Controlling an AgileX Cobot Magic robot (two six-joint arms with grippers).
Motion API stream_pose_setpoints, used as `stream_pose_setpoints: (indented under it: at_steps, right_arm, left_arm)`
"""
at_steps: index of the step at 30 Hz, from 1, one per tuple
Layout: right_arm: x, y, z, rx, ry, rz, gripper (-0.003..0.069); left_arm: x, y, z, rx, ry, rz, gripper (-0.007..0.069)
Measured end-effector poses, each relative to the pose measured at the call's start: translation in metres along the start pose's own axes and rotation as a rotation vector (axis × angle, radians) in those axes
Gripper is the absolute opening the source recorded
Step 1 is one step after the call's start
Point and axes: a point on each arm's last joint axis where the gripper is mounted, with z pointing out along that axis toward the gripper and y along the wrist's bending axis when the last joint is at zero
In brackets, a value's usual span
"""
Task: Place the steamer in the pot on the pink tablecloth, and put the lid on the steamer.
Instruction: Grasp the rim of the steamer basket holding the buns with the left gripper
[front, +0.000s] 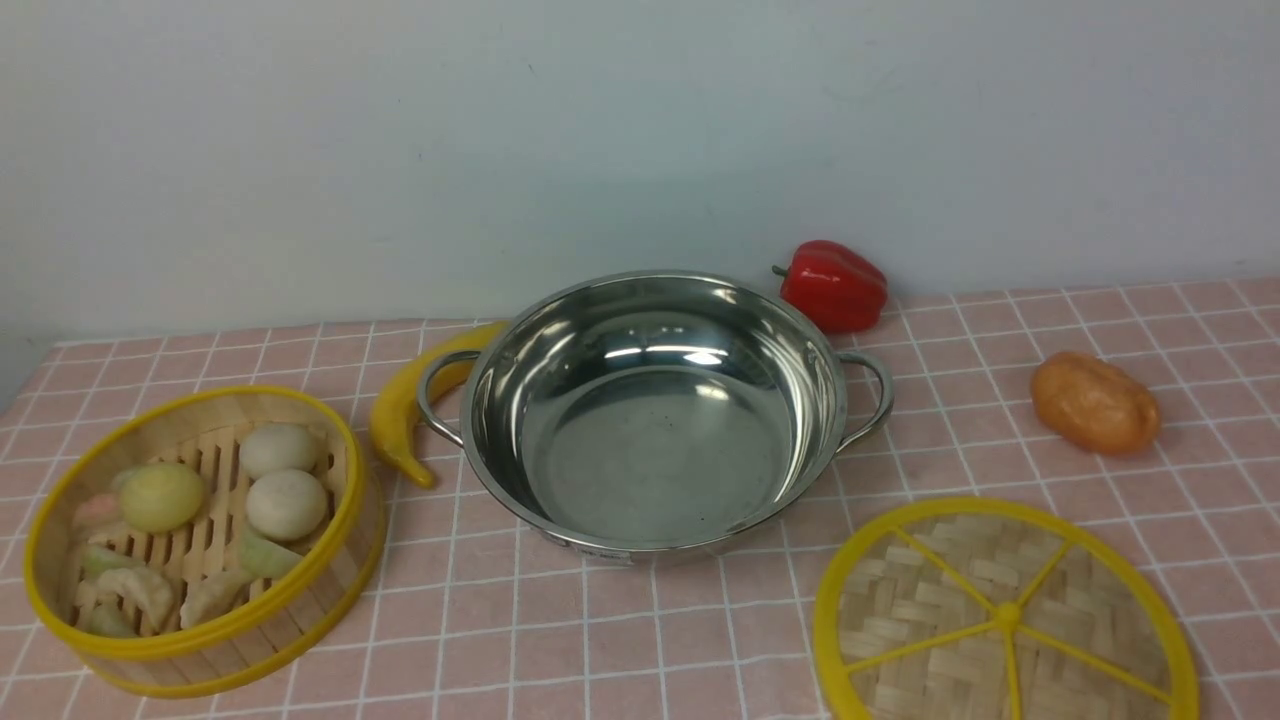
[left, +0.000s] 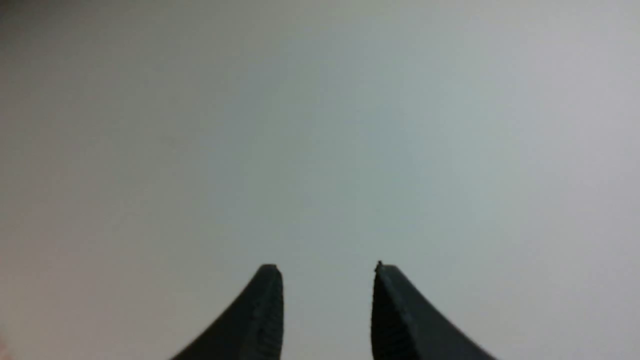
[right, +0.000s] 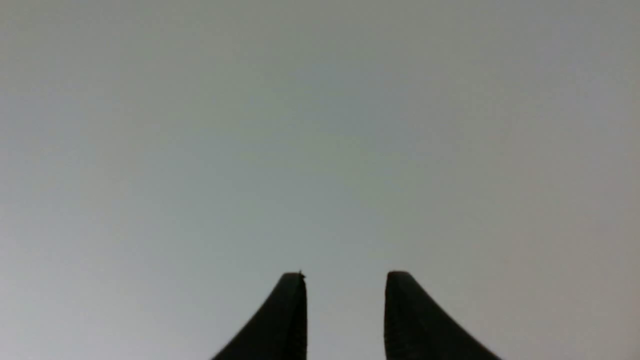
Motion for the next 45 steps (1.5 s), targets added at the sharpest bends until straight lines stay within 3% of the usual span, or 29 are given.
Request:
stream_pose_setpoints:
  at_steps: [1, 2, 5, 7, 10, 12, 13, 15, 17, 18, 19, 21, 23, 25, 28, 31, 33, 36, 37, 38, 42, 45]
  right_arm:
    - [-0.004, 0.005, 0.0, -0.059, -0.044, 0.033, 0.024]
    - [-0.005, 0.005, -0.001, -0.06, -0.044, 0.039, 0.024]
    - [-0.022, 0.034, -0.007, -0.344, -0.234, 0.054, 0.024]
    - [-0.028, 0.057, -0.008, -0.451, -0.305, -0.011, 0.024]
    - [-0.028, 0.092, 0.0, -0.522, -0.334, -0.197, 0.024]
    - [-0.017, 0.117, 0.017, -0.5, -0.235, -0.43, 0.024]
    - [-0.017, 0.12, 0.018, -0.502, -0.238, -0.435, 0.024]
    - [0.004, 0.13, 0.048, -0.368, -0.009, -0.701, 0.024]
    - [0.013, 0.127, 0.067, -0.225, 0.132, -0.804, 0.024]
    - [0.014, 0.124, 0.069, -0.2, 0.149, -0.821, 0.024]
    - [0.016, 0.112, 0.081, -0.034, 0.24, -0.853, 0.024]
    - [0.017, 0.092, 0.092, 0.189, 0.323, -0.857, 0.024]
    - [0.017, 0.08, 0.096, 0.308, 0.363, -0.862, 0.024]
    - [0.018, 0.056, 0.097, 0.524, 0.461, -0.896, 0.024]
    - [0.023, 0.036, 0.095, 0.68, 0.609, -0.942, 0.024]
    - [0.032, 0.021, 0.092, 0.765, 0.787, -0.975, 0.024]
    - [0.035, 0.016, 0.091, 0.769, 0.873, -0.982, 0.024]
    - [0.047, 0.008, 0.09, 0.762, 1.041, -0.947, 0.024]
    - [0.048, 0.008, 0.089, 0.76, 1.05, -0.935, 0.024]
    - [0.053, 0.005, 0.09, 0.742, 1.108, -0.912, 0.024]
    - [0.061, 0.003, 0.091, 0.692, 1.177, -0.887, 0.024]
    - [0.063, 0.003, 0.092, 0.662, 1.199, -0.886, 0.024]
  left_arm:
    - [-0.01, -0.013, 0.002, 0.059, -0.058, 0.012, 0.0243]
    - [-0.011, -0.014, 0.002, 0.062, -0.066, 0.012, 0.0243]
    - [-0.044, -0.068, 0.005, 0.269, -0.195, 0.15, 0.0243]
    - [-0.056, -0.095, 0.008, 0.333, -0.207, 0.283, 0.0243]
    - [-0.062, -0.123, 0.019, 0.347, -0.141, 0.495, 0.0243]
    - [-0.059, -0.138, 0.038, 0.302, 0.004, 0.663, 0.0243]
    - [-0.06, -0.139, 0.038, 0.301, 0.014, 0.672, 0.0243]
    - [-0.04, -0.136, 0.065, 0.203, 0.288, 0.765, 0.0243]
    - [-0.023, -0.128, 0.081, 0.125, 0.478, 0.779, 0.0243]
    - [-0.02, -0.126, 0.085, 0.11, 0.505, 0.776, 0.0243]
    - [-0.004, -0.114, 0.096, 0.028, 0.671, 0.763, 0.0243]
    - [0.015, -0.097, 0.105, -0.074, 0.856, 0.742, 0.0243]
    - [0.027, -0.086, 0.11, -0.131, 0.952, 0.742, 0.0243]
    - [0.05, -0.058, 0.117, -0.269, 1.178, 0.756, 0.0243]
    - [0.067, -0.035, 0.123, -0.393, 1.359, 0.787, 0.0243]
    - [0.079, -0.015, 0.132, -0.519, 1.486, 0.812, 0.0243]
    - [0.08, -0.005, 0.138, -0.583, 1.51, 0.815, 0.0243]
    - [0.079, 0.027, 0.155, -0.765, 1.509, 0.782, 0.0243]
    - [0.079, 0.029, 0.156, -0.775, 1.506, 0.78, 0.0243]
    - [0.074, 0.049, 0.164, -0.867, 1.468, 0.742, 0.0243]
    - [0.068, 0.082, 0.176, -0.978, 1.391, 0.682, 0.0243]
    - [0.073, 0.101, 0.181, -1.003, 1.377, 0.656, 0.0243]
